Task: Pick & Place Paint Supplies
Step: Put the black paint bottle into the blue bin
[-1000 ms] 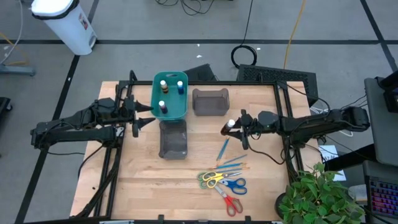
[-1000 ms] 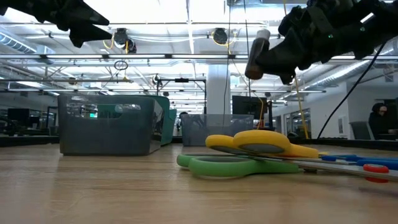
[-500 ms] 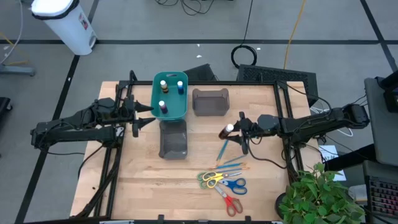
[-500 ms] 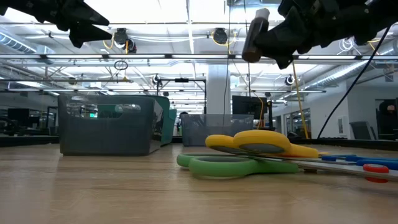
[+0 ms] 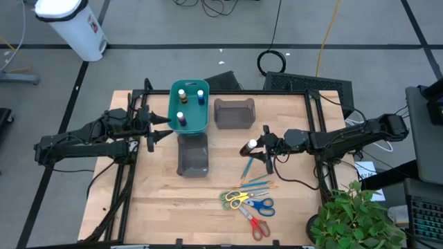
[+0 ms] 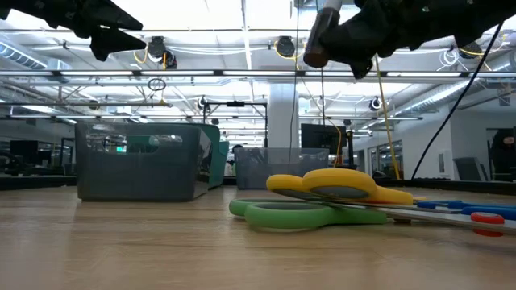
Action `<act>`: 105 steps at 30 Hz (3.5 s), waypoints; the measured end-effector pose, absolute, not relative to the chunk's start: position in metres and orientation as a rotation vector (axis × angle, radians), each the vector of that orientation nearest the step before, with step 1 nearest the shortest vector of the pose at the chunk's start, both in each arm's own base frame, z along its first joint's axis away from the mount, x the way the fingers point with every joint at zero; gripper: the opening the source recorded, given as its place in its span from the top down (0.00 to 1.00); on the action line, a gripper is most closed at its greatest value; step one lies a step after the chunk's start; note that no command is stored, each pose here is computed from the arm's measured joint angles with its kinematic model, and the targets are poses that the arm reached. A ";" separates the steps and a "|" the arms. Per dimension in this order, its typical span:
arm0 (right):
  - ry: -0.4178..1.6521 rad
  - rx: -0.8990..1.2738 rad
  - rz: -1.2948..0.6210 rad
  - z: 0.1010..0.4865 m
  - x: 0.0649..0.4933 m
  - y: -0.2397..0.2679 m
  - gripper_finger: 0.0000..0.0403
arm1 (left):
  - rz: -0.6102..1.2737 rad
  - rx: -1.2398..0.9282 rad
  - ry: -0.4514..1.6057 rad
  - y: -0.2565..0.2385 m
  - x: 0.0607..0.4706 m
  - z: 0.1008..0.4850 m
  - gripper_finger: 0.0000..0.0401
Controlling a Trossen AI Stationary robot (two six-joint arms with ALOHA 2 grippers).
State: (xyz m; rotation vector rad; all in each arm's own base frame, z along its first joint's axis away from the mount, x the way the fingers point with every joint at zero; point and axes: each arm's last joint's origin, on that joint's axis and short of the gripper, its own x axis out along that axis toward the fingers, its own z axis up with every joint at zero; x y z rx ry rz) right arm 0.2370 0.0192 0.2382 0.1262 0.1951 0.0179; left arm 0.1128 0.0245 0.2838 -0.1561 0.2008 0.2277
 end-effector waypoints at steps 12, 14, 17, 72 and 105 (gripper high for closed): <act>0.335 0.117 0.012 0.234 0.272 0.022 0.69 | 0.227 -0.162 0.193 0.024 0.113 0.285 0.38; 0.357 0.116 0.010 0.234 0.278 0.023 0.69 | 0.227 -0.162 0.193 0.024 0.113 0.285 0.37; 0.402 0.108 0.007 0.233 0.286 0.024 0.69 | 0.227 -0.162 0.196 0.024 0.113 0.284 0.37; 0.603 0.037 -0.088 0.179 0.317 0.009 0.69 | -0.103 -0.028 0.827 -0.007 0.340 0.284 0.38; 0.579 0.000 -0.008 0.162 0.330 0.006 0.69 | 0.029 0.039 0.779 -0.004 0.365 0.265 0.38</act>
